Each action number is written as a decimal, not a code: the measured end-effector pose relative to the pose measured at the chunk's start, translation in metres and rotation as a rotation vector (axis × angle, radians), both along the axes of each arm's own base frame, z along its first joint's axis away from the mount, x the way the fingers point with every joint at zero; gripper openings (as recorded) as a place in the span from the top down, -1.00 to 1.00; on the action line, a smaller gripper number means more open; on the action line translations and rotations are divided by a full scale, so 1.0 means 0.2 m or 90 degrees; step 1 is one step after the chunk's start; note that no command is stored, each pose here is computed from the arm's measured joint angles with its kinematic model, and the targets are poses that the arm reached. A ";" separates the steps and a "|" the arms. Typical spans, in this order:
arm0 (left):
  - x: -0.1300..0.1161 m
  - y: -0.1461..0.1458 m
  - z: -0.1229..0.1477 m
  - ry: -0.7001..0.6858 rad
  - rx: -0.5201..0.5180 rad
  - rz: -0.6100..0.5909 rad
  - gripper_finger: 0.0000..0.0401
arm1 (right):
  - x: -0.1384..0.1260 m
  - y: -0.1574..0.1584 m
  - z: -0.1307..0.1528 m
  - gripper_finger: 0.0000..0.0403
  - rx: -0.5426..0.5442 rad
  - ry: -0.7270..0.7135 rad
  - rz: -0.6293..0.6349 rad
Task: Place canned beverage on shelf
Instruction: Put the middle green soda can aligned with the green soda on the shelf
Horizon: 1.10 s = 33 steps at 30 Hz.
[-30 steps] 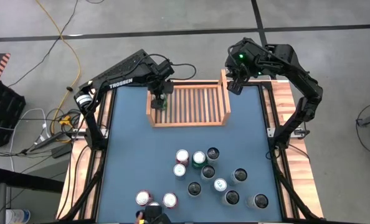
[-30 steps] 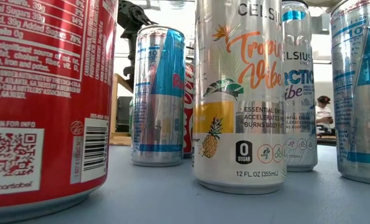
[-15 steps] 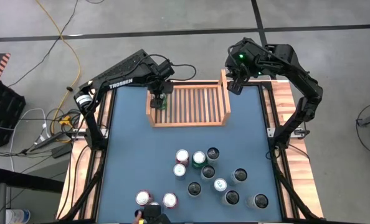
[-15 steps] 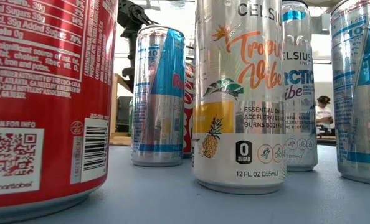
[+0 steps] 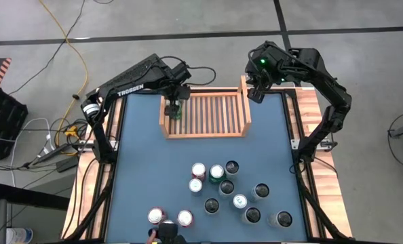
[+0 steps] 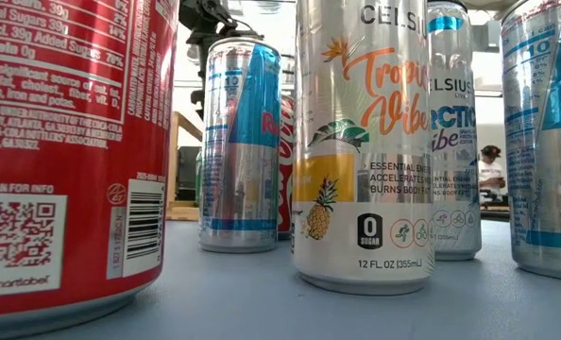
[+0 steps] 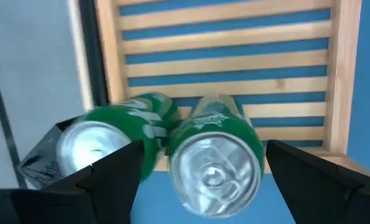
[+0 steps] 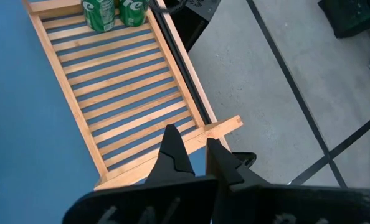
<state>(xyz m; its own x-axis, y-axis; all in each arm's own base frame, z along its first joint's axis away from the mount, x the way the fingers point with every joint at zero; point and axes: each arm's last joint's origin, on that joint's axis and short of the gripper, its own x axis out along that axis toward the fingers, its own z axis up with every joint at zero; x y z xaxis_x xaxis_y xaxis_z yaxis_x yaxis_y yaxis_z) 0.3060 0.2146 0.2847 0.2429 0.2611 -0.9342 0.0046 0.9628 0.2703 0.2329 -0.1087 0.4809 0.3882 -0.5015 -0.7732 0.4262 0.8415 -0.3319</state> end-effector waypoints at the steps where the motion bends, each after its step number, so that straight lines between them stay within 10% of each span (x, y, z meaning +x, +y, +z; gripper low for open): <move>1: 0.00 0.00 0.02 -0.001 0.001 0.000 -0.61 | 0.00 0.00 0.00 1.00 0.000 0.000 0.000; 13: 0.15 -0.33 0.33 -0.117 -0.117 -0.076 -0.61 | 0.00 0.00 0.00 1.00 -0.003 0.004 0.006; 24: 0.40 -1.06 0.26 -0.183 -0.117 -0.310 -0.61 | -0.02 -0.04 0.00 1.00 -0.004 0.005 -0.011; 33: 0.48 -1.31 0.19 -0.241 -0.099 -0.339 -0.61 | -0.03 -0.05 0.00 1.00 -0.001 0.002 -0.026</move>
